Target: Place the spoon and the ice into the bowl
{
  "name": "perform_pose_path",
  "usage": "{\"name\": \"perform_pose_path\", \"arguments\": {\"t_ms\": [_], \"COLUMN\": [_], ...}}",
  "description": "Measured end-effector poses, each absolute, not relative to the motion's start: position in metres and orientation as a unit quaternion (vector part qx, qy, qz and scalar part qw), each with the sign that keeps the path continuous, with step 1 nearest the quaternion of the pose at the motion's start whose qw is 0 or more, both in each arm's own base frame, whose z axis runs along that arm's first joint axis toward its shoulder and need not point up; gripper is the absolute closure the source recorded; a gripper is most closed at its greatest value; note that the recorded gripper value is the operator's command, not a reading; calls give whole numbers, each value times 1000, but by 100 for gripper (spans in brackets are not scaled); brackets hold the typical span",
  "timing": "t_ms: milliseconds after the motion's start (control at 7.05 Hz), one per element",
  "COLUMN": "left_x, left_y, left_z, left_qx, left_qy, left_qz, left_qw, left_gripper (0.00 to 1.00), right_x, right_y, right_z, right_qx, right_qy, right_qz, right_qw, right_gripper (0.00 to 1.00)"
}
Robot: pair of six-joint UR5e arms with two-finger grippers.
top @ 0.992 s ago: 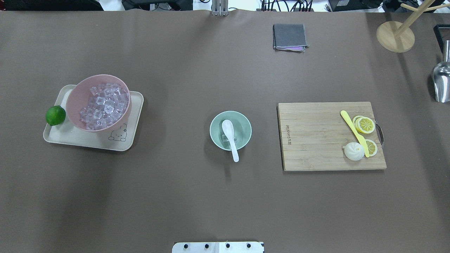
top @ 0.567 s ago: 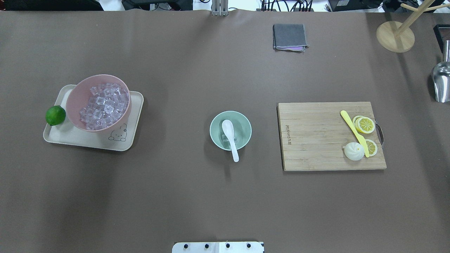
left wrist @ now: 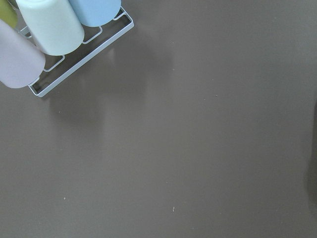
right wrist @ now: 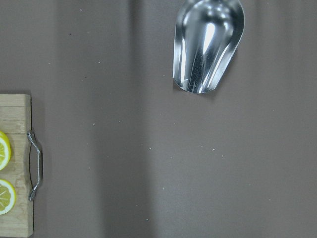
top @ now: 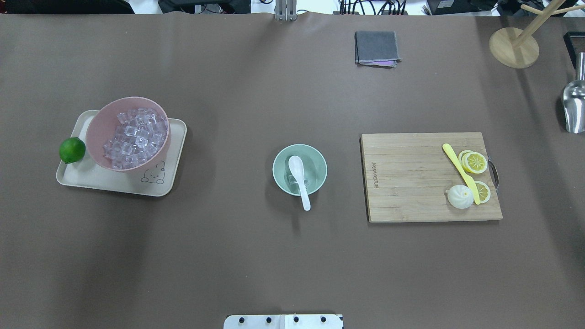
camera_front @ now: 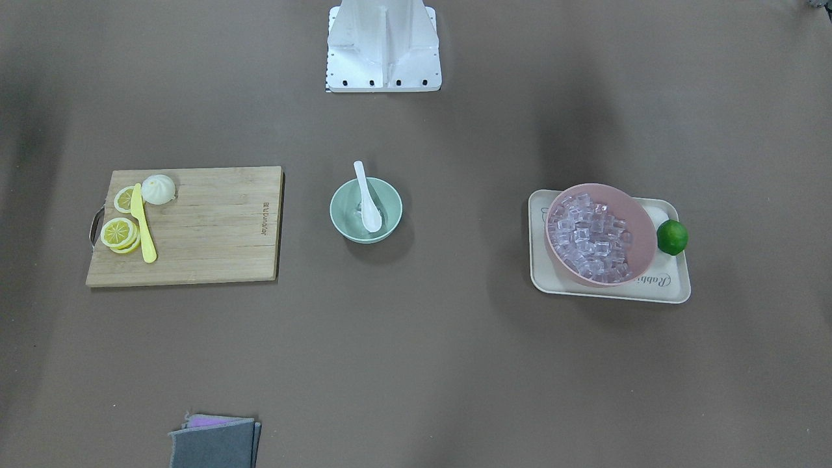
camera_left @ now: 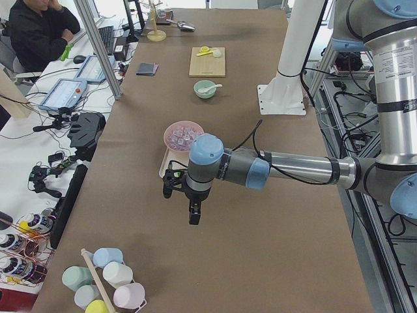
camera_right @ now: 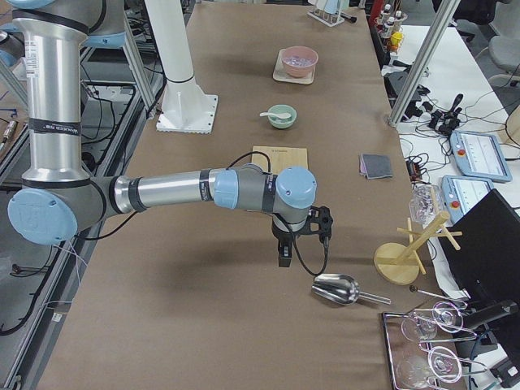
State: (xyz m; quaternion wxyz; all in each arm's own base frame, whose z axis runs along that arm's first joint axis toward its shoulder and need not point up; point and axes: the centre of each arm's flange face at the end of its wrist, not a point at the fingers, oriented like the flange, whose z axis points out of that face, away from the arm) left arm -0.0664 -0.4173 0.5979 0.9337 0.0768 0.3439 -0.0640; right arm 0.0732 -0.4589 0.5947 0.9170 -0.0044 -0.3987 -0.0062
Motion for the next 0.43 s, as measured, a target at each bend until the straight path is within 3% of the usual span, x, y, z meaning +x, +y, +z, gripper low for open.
{"name": "perform_pose_path", "arguments": {"t_ms": [425], "left_x": [-69], "left_y": [-415], "left_z": [599], "left_qx": [77], "left_qy": [344], "left_qz": [-65], "left_qw": [933], "left_gripper": [2], "right_x": [73], "right_y": [-455], "right_z": [595], "right_qx": [-6], "right_qy": [-398], "right_qz": [-6], "right_qw": [918], "right_gripper": [0]}}
